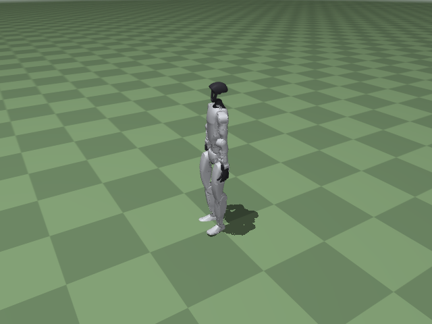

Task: In place motions

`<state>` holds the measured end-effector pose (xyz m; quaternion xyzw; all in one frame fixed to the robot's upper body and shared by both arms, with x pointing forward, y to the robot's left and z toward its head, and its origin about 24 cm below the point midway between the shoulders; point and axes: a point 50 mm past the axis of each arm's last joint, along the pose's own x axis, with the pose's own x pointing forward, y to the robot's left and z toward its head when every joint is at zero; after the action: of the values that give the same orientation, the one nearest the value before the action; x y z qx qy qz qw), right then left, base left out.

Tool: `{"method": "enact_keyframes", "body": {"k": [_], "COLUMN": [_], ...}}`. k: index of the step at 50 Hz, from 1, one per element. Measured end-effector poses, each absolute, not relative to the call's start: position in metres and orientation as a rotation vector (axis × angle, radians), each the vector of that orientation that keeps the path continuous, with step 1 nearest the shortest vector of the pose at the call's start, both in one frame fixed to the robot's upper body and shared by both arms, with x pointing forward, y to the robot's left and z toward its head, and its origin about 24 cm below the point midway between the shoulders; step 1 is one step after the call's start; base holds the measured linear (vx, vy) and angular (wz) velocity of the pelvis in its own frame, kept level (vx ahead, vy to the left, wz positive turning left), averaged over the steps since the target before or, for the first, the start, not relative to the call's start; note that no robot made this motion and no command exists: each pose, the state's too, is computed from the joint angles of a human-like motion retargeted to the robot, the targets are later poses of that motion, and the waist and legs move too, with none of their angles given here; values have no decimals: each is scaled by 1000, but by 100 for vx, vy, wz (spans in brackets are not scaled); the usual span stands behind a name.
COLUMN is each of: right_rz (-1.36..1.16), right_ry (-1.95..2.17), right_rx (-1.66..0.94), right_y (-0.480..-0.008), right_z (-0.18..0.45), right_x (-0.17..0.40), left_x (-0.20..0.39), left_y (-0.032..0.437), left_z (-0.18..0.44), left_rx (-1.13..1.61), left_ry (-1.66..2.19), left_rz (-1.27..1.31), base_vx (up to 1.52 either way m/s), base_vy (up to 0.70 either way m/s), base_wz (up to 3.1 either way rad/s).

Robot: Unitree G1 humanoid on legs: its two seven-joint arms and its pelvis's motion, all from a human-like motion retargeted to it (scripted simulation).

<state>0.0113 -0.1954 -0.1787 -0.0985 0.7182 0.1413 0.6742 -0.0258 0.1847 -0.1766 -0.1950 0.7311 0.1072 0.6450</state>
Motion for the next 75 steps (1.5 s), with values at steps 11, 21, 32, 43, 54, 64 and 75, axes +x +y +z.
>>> {"method": "enact_keyframes", "body": {"k": [11, 21, 32, 43, 54, 64, 75], "right_rz": [319, 318, 321, 315, 309, 327, 341], "right_ry": [1613, 1610, 1615, 1616, 1615, 1610, 1628], "right_rx": [-226, -228, -228, -230, -227, -238, -238], "right_y": [-196, -196, -195, -196, -195, -194, -193], "right_z": [-179, -179, -179, -179, -179, -179, -179], "right_x": [12, 13, 11, 10, 10, 13, 10], "left_x": [-27, -27, -27, -28, -26, -22, -25], "left_y": [185, 185, 183, 182, 177, 175, 176], "left_z": [-176, -176, -177, -176, -177, -177, -177], "left_rx": [-434, -438, -442, -441, -436, -430, -428], "left_ry": [1673, 1674, 1673, 1682, 1689, 1684, 1699], "left_rz": [238, 232, 228, 222, 195, 171, 163], "base_vx": [0, 0, 0, 0, 0, 0, 0], "base_vy": [0, 0, 0, 0, 0, 0, 0], "base_wz": [0, 0, 0, 0, 0, 0, 0]}}
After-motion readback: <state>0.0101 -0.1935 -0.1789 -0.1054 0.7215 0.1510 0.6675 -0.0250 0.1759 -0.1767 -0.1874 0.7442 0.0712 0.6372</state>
